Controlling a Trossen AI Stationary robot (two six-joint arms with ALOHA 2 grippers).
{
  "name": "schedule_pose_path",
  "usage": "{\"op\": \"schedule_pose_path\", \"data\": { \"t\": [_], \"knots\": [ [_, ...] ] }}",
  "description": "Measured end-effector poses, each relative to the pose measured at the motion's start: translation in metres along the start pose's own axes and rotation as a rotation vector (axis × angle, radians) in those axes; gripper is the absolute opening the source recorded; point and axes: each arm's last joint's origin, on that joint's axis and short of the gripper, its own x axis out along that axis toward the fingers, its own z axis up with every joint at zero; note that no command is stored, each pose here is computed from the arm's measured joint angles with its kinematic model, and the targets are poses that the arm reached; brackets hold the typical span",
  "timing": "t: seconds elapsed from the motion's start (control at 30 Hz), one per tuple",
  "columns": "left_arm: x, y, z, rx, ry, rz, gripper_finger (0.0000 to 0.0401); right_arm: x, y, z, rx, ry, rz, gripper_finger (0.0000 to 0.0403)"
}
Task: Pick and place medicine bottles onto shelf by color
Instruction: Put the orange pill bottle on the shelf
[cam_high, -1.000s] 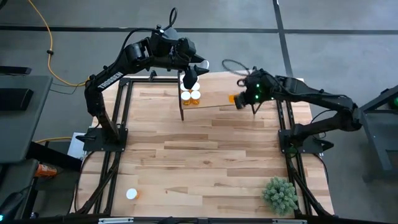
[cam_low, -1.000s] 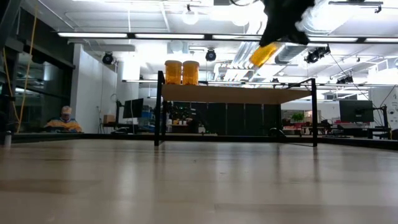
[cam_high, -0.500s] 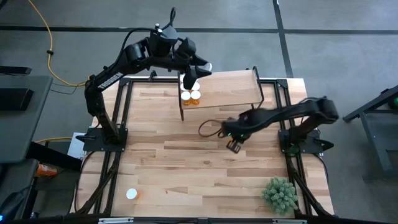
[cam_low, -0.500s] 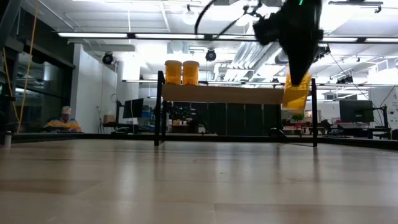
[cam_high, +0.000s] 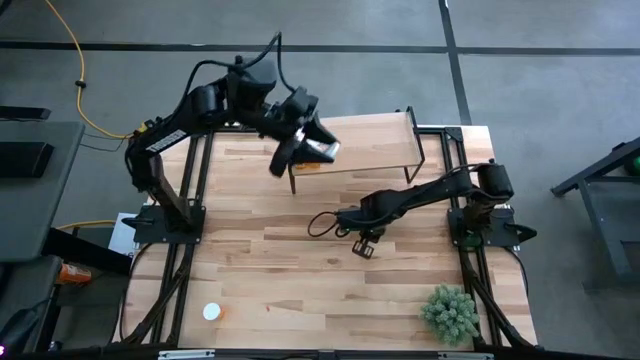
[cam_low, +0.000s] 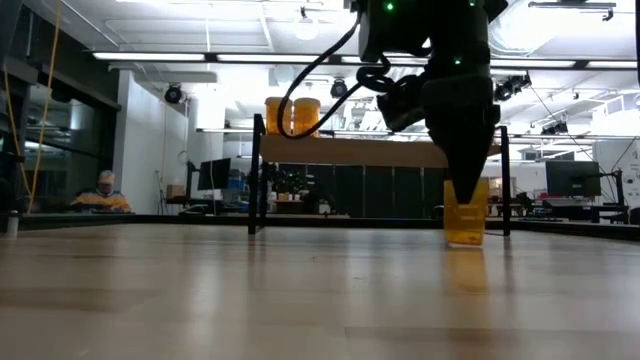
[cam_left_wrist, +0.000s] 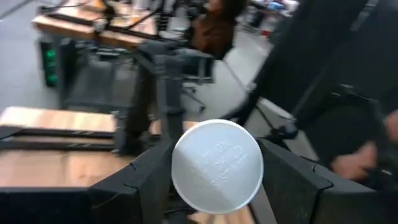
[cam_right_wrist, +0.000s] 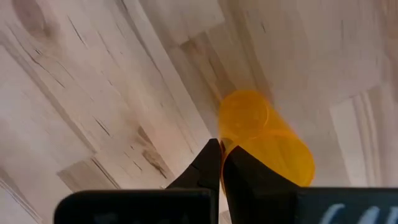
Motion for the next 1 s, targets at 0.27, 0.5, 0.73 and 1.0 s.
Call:
{"op": "schedule_pose_path", "data": {
  "t": [0.27, 0.5, 0.73, 1.0],
  "knots": [
    [-0.002, -0.041, -0.002, 0.068, 0.015, -0.114, 0.0207, 0.000, 0.001, 0.004, 0.002, -0.034, 0.021, 0.0000],
    [0.004, -0.057, -0.013, 0.057, 0.102, -0.156, 0.0207, 0.000, 0.002, 0.005, 0.002, -0.051, 0.032, 0.0000],
    [0.006, -0.062, -0.015, 0.067, 0.114, -0.153, 0.0207, 0.000, 0.002, 0.005, 0.015, -0.050, 0.032, 0.0000],
    [0.006, -0.060, -0.015, 0.070, 0.111, -0.120, 0.0207, 0.000, 0.003, 0.005, 0.035, -0.051, 0.033, 0.0065]
  ]
}}
